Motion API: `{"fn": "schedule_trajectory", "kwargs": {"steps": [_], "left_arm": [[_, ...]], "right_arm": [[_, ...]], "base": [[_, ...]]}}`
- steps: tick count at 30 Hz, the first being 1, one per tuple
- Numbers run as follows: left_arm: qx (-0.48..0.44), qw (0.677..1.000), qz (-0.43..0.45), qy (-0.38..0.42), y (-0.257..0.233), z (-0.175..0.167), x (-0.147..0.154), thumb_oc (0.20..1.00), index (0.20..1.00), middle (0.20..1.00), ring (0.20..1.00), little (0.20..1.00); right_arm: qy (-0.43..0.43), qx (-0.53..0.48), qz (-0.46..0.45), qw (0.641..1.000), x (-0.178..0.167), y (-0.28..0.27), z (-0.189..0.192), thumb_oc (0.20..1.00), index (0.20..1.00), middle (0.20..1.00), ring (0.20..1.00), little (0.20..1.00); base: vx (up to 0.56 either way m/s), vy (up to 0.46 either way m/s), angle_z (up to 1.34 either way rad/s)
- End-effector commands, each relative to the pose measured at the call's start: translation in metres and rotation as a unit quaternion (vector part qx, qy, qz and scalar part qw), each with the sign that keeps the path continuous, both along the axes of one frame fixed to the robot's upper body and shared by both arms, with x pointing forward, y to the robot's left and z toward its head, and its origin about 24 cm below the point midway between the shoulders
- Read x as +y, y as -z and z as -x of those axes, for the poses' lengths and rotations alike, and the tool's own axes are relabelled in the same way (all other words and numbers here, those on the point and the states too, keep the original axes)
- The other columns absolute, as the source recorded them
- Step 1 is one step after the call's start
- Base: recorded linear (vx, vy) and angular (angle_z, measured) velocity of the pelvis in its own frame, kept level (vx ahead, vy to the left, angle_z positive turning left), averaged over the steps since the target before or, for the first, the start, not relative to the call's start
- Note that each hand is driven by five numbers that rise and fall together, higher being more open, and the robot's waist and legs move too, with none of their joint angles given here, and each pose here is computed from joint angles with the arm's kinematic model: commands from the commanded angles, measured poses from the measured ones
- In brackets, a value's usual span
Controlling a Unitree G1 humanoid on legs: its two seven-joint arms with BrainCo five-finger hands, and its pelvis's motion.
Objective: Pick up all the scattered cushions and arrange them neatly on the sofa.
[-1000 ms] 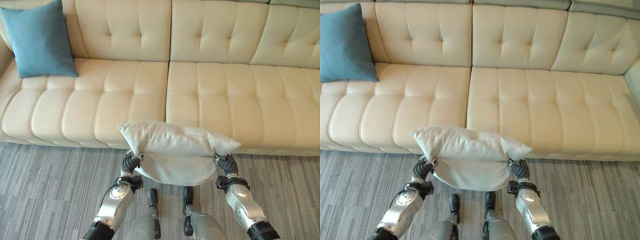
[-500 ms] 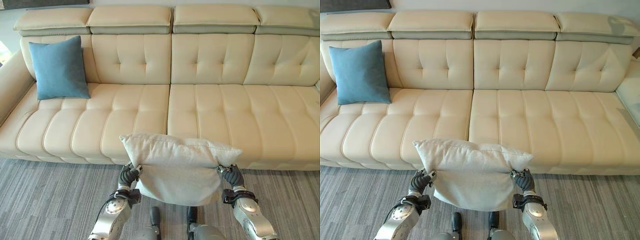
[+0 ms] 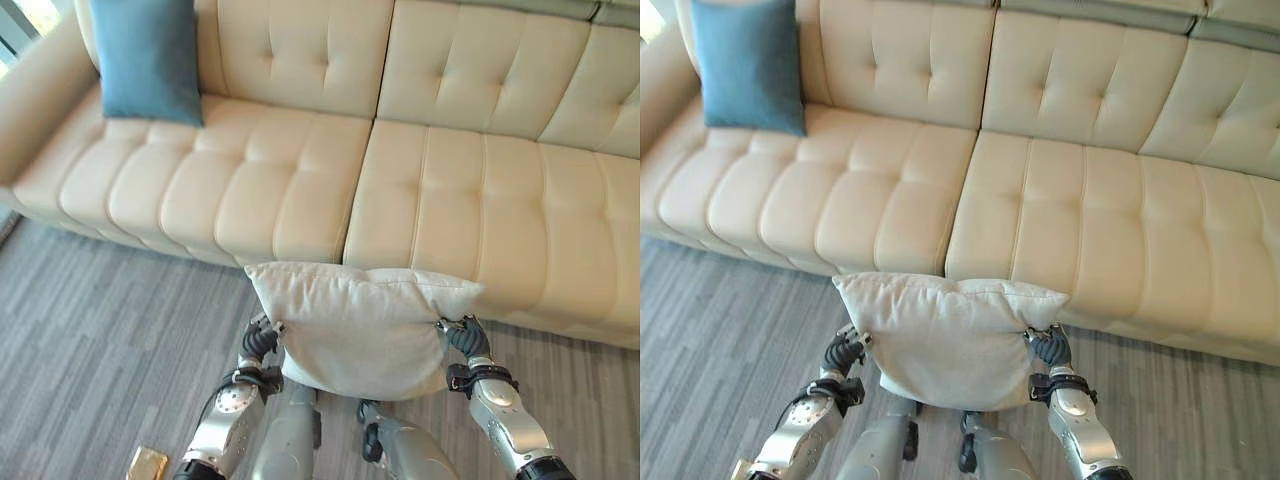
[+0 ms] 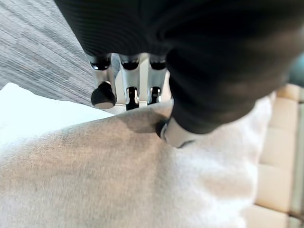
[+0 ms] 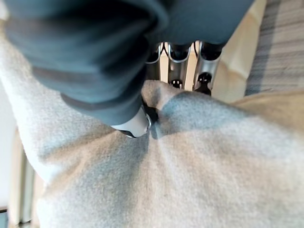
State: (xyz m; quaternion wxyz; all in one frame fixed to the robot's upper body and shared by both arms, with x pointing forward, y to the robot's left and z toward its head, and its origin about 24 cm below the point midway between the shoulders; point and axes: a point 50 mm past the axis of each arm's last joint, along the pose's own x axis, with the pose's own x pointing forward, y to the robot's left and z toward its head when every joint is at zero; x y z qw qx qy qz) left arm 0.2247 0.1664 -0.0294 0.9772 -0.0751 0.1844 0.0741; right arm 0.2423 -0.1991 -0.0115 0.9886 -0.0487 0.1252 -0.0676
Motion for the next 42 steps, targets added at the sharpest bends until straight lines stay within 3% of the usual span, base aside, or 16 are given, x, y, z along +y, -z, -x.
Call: {"fn": "schedule_trajectory", "kwargs": {"steps": [1,13,31,42], "left_arm": [[-0.111,0.994,-0.017,0.015,-0.038,-0.013,0.002,0.2,0.2,0.2,0.2,0.2],[-0.144,0.989,-0.033,0.031,-0.055,-0.028,-0.006,0.2,0.2,0.2,0.2,0.2],[-0.164,0.986,-0.016,0.016,-0.059,-0.028,-0.007,0.2,0.2,0.2,0.2,0.2],[-0.152,0.988,-0.01,-0.01,-0.057,-0.024,-0.006,0.2,0.2,0.2,0.2,0.2]], "right_arm": [[-0.029,-0.09,-0.022,0.995,0.02,-0.029,-0.008,0.2,0.2,0.2,0.2,0.2],[-0.04,-0.104,-0.031,0.993,0.037,-0.036,-0.017,0.2,0.2,0.2,0.2,0.2],[-0.045,-0.15,-0.049,0.986,0.029,-0.055,-0.02,0.2,0.2,0.2,0.2,0.2],[-0.059,-0.161,-0.033,0.985,0.036,-0.063,-0.023,0.2,0.2,0.2,0.2,0.2]], "base": [[0.53,0.259,-0.16],[0.22,0.157,-0.09],[0.32,-0.131,0.04],[0.22,0.046,0.02]]}}
